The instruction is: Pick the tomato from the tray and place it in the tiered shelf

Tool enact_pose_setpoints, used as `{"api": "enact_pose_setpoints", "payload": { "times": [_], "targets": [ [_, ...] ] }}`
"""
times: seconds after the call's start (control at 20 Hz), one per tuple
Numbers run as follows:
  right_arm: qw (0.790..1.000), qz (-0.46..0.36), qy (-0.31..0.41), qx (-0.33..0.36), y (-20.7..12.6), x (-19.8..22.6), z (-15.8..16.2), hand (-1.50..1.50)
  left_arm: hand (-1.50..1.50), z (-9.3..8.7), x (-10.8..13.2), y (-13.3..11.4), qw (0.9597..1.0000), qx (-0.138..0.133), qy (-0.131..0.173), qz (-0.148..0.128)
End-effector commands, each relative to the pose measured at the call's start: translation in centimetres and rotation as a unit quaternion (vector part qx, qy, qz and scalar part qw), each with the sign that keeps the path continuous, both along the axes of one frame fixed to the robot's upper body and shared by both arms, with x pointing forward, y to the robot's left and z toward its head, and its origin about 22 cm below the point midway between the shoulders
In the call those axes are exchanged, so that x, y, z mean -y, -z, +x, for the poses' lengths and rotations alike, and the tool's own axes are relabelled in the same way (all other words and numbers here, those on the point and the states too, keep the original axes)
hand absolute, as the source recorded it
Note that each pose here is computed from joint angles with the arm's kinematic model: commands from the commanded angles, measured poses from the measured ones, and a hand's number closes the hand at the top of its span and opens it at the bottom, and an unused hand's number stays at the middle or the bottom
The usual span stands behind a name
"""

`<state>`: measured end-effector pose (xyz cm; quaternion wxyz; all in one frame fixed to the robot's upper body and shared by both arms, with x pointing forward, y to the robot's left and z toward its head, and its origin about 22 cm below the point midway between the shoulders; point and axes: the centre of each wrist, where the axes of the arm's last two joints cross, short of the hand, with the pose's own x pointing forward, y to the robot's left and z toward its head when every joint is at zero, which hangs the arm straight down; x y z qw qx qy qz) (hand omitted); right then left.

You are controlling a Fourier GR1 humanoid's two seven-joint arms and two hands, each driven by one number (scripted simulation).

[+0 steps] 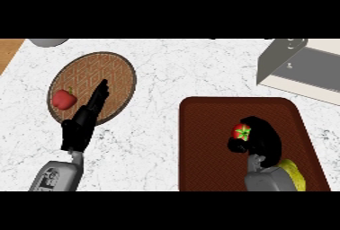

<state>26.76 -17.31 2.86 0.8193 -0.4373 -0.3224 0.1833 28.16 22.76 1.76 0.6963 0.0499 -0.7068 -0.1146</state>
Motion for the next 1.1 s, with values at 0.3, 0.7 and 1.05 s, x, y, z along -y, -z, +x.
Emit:
{"api": "enact_pose_setpoints", "payload": {
  "times": [0.3,0.7,1.05],
  "targets": [
    [0.997,-0.04,-0.063,0.019,-1.2,-3.4,0.7,1.5,0.0,-0.7,0.9,0.2,1.0,-0.002,0.004,0.002],
    [0.974,-0.034,-0.195,0.106,-0.2,-4.3,-0.3,1.5,0.0,0.4,-1.4,0.5,1.0,-0.006,0.005,-0.003],
    [0.943,0.063,-0.16,0.284,-6.2,-5.4,-1.2,1.5,0.0,-0.4,0.1,0.4,1.0,0.005,0.002,-0.001]
  ]
}}
